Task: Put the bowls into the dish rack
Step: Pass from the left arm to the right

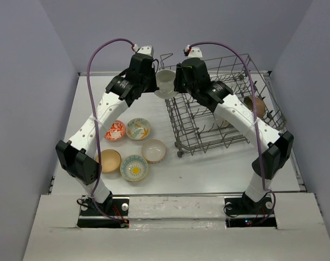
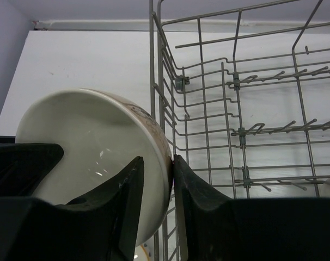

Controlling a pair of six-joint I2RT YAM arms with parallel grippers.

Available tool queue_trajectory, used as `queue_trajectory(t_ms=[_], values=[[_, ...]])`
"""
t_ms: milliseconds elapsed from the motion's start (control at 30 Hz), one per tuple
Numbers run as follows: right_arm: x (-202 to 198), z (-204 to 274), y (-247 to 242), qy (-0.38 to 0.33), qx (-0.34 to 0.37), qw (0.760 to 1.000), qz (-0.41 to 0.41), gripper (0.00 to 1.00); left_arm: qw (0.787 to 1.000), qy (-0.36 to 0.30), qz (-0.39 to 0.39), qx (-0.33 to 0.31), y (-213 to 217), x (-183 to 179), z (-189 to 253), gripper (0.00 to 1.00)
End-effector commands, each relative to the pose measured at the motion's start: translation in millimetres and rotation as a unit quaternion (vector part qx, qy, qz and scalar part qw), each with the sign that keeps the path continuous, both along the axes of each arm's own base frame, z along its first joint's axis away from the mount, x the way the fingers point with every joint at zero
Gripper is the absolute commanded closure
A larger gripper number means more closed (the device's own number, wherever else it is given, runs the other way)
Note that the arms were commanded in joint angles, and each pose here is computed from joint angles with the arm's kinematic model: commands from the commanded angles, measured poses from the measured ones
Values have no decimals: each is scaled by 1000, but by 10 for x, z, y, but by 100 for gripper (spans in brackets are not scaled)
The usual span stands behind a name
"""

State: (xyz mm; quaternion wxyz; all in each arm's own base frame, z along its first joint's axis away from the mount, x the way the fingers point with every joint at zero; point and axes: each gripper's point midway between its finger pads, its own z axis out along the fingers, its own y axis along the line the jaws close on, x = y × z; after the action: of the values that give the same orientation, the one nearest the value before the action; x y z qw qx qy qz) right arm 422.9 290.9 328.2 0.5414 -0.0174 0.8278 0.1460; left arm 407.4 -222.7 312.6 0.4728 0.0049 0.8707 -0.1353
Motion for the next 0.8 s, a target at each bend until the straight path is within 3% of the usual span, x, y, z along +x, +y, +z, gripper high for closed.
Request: queue_trajectory(t_ms=[0,467,567,600,767], values=[[19,144,14,-18,8,1000,-4,67,993,-99,-2,-60,12,-74,805,100],[49,85,10,-15,-1,1000,-8,76,992,-105,-9,-65,-4,-99,865,100],[58,67,10,-14,-4,1000,-9,88,992,-107,-12,-67,-10,-110,881,100],[61,68,3,-15,-4,1000,-11,99,992,-109,-16,-68,-23,-111,891,100],[56,229,-63,-32,-1,999,-22,99,991,-114,-26,-72,-47,-130,933,98]])
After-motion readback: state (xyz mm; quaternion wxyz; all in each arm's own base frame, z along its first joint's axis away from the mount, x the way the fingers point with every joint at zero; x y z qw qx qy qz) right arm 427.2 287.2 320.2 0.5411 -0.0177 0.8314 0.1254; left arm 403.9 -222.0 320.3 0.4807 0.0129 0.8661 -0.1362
